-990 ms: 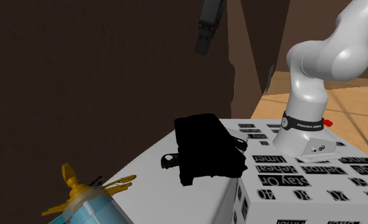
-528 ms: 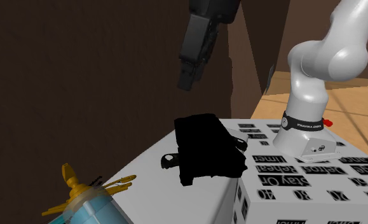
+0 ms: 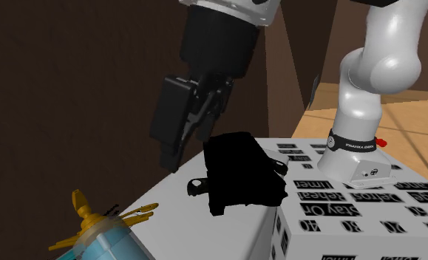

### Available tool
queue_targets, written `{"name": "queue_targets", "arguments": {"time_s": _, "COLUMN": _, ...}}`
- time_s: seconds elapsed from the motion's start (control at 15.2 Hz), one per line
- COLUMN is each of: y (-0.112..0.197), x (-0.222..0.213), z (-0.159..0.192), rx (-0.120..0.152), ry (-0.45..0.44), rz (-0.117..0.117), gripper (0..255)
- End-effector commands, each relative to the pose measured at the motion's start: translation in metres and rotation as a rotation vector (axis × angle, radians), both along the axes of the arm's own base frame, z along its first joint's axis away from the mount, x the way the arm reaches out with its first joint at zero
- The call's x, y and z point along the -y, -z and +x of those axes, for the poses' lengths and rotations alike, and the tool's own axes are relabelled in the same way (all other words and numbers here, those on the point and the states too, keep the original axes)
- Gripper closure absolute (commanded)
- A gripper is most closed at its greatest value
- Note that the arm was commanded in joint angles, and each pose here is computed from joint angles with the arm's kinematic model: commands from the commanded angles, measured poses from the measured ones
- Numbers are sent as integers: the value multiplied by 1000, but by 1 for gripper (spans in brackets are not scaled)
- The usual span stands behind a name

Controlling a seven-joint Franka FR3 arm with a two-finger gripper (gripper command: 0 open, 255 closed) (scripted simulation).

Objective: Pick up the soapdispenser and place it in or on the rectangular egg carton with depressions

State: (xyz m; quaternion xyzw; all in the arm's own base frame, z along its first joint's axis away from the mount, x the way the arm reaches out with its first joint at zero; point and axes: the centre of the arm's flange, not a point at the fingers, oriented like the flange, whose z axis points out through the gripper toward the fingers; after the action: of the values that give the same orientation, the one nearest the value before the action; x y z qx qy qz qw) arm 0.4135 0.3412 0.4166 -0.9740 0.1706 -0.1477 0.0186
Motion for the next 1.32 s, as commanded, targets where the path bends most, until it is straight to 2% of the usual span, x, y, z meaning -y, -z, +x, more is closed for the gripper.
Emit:
{"name": "queue_targets", "arguments": {"time_s": 0.0, "y": 13, "x": -21, "z": 11, "rx": 13, "ry": 28, "rz": 4, "gripper": 0}}
{"name": "queue_targets", "arguments": {"time_s": 0.46, "y": 58, "x": -91, "z": 55, "rx": 38, "ry": 114, "rz": 7, "gripper": 0}}
{"name": "queue_targets", "arguments": {"time_s": 0.99, "y": 96, "x": -89, "z": 68, "rx": 38, "ry": 114, "rz": 7, "gripper": 0}}
{"name": "queue_targets", "arguments": {"time_s": 1.25, "y": 96, "x": -89, "z": 68, "rx": 38, "ry": 114, "rz": 7, "gripper": 0}}
